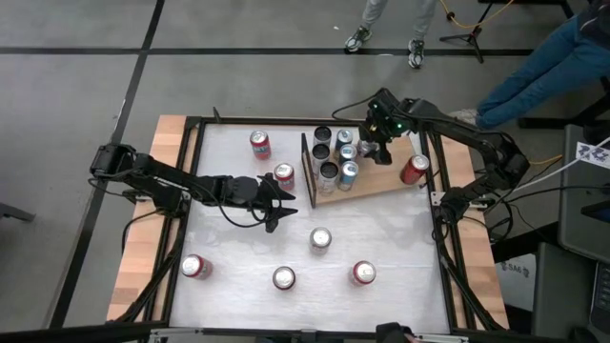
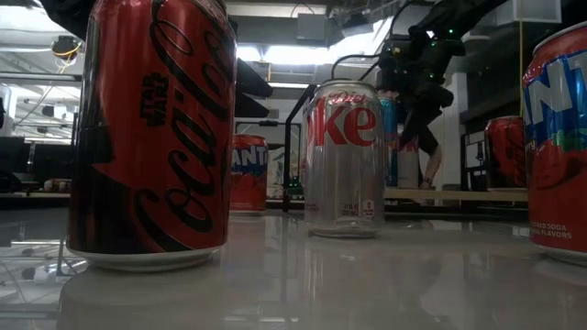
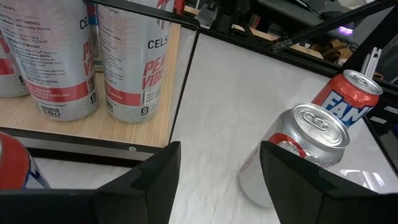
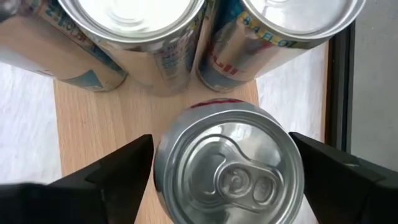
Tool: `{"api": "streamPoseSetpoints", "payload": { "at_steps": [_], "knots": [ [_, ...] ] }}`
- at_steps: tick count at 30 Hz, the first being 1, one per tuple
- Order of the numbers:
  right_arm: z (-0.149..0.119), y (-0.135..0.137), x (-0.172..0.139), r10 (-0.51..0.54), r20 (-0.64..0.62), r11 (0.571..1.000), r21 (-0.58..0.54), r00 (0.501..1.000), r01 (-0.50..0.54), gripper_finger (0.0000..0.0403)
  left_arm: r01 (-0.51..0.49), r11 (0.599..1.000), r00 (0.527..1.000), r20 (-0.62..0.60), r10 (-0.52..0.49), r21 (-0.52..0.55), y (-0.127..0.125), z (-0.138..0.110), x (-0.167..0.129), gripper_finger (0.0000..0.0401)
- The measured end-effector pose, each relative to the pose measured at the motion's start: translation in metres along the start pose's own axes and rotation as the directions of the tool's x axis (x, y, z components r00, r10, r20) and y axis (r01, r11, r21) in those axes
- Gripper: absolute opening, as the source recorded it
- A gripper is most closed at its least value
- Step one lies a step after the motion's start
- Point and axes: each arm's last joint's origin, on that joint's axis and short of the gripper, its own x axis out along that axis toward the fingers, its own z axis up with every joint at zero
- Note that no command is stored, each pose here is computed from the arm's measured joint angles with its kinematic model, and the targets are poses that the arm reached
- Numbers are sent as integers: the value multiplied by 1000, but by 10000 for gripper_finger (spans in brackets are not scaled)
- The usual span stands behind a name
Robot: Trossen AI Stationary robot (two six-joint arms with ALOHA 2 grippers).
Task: Place canned beverage on shelf
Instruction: Put the right silver soda can on the shelf
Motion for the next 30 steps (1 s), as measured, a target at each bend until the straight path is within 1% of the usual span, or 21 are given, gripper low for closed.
{"api": "streamPoseSetpoints", "payload": {
  "at_steps": [4,8,14,23,27,30],
  "knots": [
    [0,-1,0,-14,-9,1000,-1,1000,14,357,0,1000,1000,0,0,0,0,0,0,213],
    [2,-4,0,-74,-11,997,-12,997,74,357,0,1000,1000,0,0,0,0,0,0,213],
    [6,-9,-1,-118,31,993,-24,993,119,357,0,1000,1000,0,0,0,0,0,0,213],
    [5,-8,-1,-121,13,992,-24,993,121,357,0,1000,1000,0,0,0,0,0,0,213],
    [4,-5,-10,-156,-8,987,-27,988,156,357,0,1000,1000,0,0,1,0,0,0,213],
    [2,0,-19,-160,-4,987,-27,987,160,357,0,1000,1000,0,0,0,0,0,0,213]
  ]
}}
